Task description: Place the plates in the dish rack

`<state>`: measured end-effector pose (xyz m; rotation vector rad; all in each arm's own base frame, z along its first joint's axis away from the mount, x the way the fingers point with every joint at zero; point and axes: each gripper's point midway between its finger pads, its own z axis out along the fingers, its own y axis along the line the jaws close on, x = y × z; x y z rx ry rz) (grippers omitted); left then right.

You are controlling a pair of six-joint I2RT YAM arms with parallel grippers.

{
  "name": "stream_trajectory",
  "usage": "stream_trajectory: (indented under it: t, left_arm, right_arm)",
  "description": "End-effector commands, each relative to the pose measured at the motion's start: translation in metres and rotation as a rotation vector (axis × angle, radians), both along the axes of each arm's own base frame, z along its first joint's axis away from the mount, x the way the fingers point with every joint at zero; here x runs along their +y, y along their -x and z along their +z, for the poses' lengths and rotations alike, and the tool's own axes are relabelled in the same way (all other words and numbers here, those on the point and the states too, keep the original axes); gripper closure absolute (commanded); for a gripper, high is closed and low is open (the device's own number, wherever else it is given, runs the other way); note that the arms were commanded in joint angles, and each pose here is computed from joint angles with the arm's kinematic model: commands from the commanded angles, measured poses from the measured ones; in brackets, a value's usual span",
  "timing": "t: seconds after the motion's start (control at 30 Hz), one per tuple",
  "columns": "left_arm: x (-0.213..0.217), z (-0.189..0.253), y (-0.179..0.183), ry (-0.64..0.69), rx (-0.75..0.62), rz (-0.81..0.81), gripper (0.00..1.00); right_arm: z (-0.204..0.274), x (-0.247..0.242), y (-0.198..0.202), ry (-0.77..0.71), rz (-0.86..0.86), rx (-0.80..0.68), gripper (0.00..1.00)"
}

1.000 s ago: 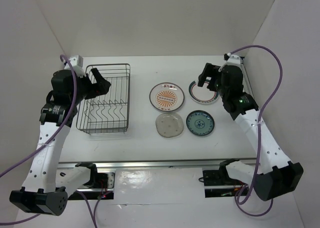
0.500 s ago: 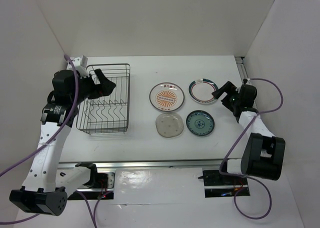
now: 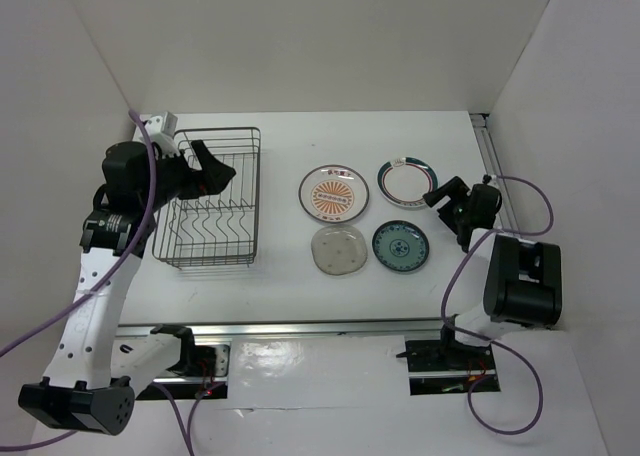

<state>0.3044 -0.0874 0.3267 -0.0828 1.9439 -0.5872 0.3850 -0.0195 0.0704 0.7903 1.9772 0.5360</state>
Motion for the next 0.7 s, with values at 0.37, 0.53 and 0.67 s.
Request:
stream_trajectory:
  t: [0.37,0.53,0.67]
  left_arm:
    - [-0.006,0.021,0.003,-0.010,-0.104,-0.053,0.00]
    - [-0.006,0.021,0.003,-0.010,-0.104,-0.053,0.00]
    - [-0.006,0.017,0.003,-0.011,-0.094,-0.053,0.00]
  right_arm:
    - [-0.020,-0.017,-0.056,-0.050,-0.075,-0.036,0.23]
    - [-0.043,-0.016,-0.060,-0.080,-0.078,0.006,0.29]
    - [-0.058,-0.013,-0.061,-0.107,-0.080,0.020,0.35]
